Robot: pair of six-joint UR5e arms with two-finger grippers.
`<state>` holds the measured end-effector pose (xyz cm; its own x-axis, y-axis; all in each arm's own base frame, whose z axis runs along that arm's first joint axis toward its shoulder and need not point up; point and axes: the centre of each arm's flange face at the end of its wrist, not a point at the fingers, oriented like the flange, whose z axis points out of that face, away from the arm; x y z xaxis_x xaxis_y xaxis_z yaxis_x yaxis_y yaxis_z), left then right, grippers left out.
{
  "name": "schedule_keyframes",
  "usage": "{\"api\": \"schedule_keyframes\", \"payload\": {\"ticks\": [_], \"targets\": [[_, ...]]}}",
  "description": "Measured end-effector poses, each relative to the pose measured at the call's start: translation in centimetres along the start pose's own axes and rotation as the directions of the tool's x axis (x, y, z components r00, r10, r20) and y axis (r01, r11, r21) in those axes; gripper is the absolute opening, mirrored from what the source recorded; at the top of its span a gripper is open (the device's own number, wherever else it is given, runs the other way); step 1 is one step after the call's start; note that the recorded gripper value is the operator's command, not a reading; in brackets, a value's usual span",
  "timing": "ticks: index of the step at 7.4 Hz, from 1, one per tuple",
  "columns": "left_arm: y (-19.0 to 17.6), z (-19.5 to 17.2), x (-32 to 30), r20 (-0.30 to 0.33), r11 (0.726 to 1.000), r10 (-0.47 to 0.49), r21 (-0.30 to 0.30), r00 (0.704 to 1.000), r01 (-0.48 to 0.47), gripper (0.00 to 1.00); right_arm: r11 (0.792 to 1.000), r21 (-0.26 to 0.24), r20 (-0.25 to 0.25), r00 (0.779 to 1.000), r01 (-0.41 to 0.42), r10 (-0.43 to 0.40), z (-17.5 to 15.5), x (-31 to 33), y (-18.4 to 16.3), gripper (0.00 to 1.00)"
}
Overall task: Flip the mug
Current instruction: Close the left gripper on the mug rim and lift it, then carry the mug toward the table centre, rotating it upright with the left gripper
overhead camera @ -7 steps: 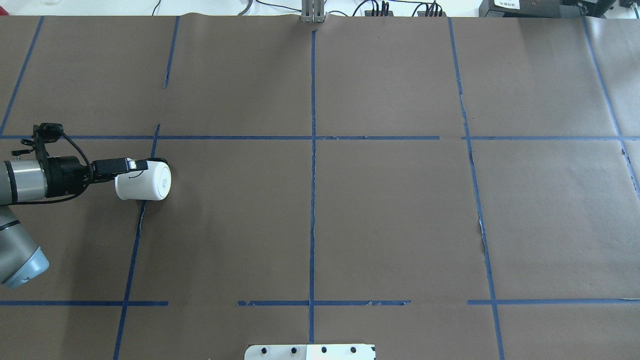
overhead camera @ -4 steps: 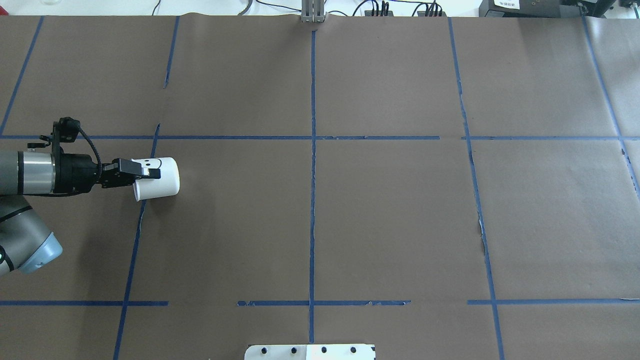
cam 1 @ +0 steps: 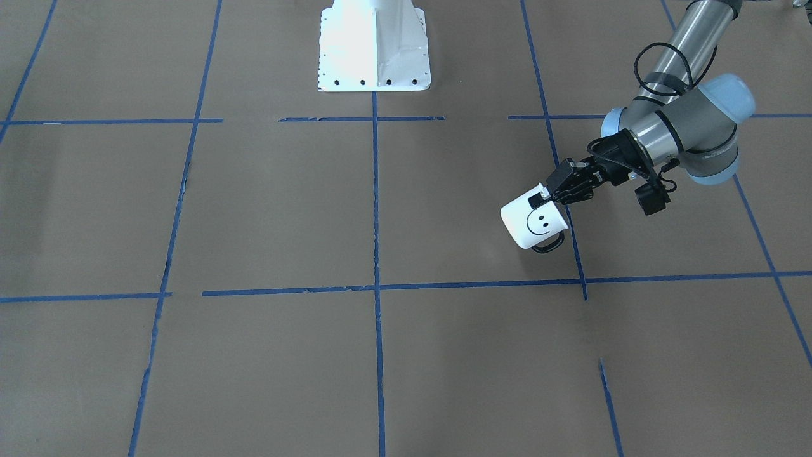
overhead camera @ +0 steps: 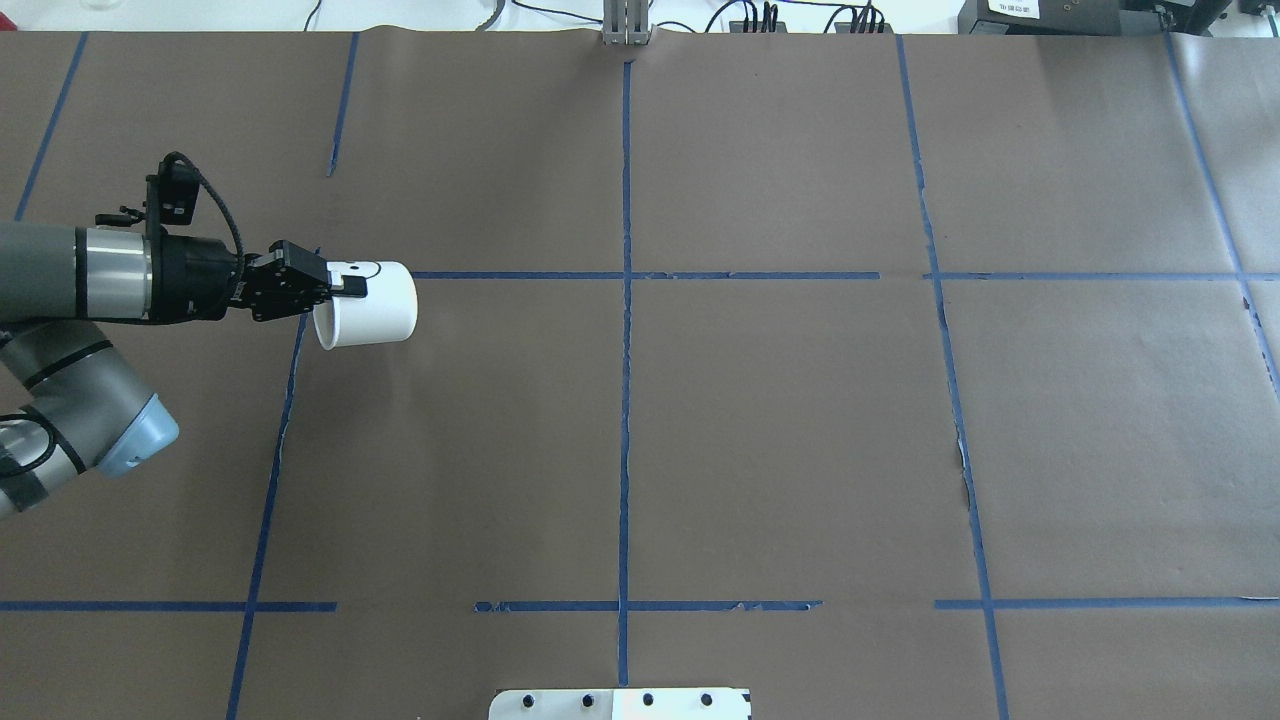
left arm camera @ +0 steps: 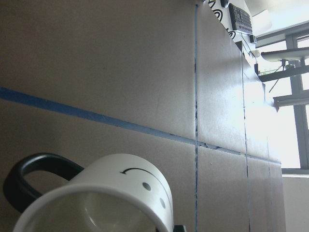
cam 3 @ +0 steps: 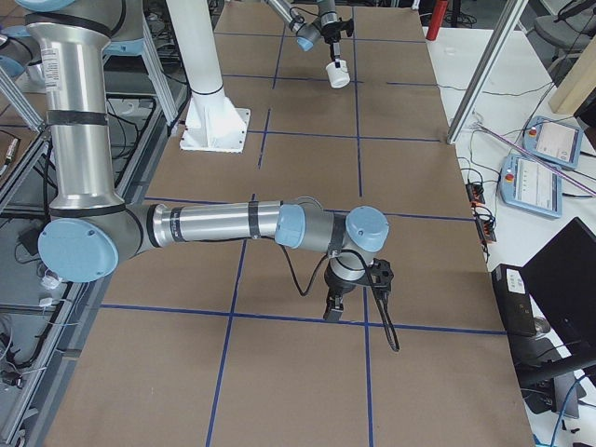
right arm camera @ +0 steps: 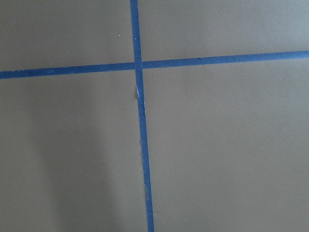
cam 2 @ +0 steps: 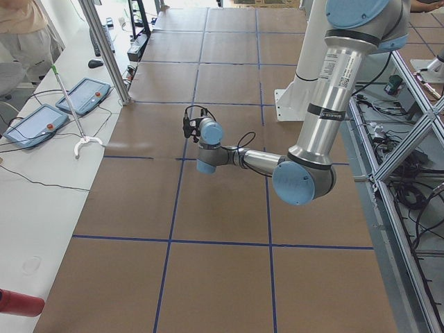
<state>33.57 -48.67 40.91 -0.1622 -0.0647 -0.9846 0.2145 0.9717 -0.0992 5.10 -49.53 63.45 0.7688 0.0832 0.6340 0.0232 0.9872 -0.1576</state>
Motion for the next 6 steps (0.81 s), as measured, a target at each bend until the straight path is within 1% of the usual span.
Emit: {"api": "schedule_keyframes", "payload": {"ticks": [1,2,3,4,5,6], "targets": [[-0.5,1.7,2.9,0.052,0.999,-0.038,-0.004,0.998,0.038,0.00,1.000,0.000,0.000,1.000,0.000,0.000,0.0,0.0,0.0,1.00],[-1.0,3.6,6.0,0.119,0.996,-0.084,0.004,0.989,0.084,0.00,1.000,0.000,0.000,1.000,0.000,0.000,0.0,0.0,0.0,1.00],[-1.3,5.8,9.1,0.200,0.991,-0.135,0.019,0.970,0.134,0.00,1.000,0.000,0.000,1.000,0.000,0.000,0.0,0.0,0.0,1.00],[-1.1,8.8,11.9,0.285,0.982,-0.185,0.028,0.941,0.184,0.00,1.000,0.000,0.000,1.000,0.000,0.000,0.0,0.0,0.0,1.00],[0.0,12.3,14.5,0.364,0.975,-0.215,0.024,0.906,0.222,0.00,1.000,0.000,0.000,1.000,0.000,0.000,0.0,0.0,0.0,1.00],[1.7,15.9,16.9,0.450,0.971,-0.222,0.023,0.865,0.237,0.00,1.000,0.000,0.000,1.000,0.000,0.000,0.0,0.0,0.0,1.00]]}}
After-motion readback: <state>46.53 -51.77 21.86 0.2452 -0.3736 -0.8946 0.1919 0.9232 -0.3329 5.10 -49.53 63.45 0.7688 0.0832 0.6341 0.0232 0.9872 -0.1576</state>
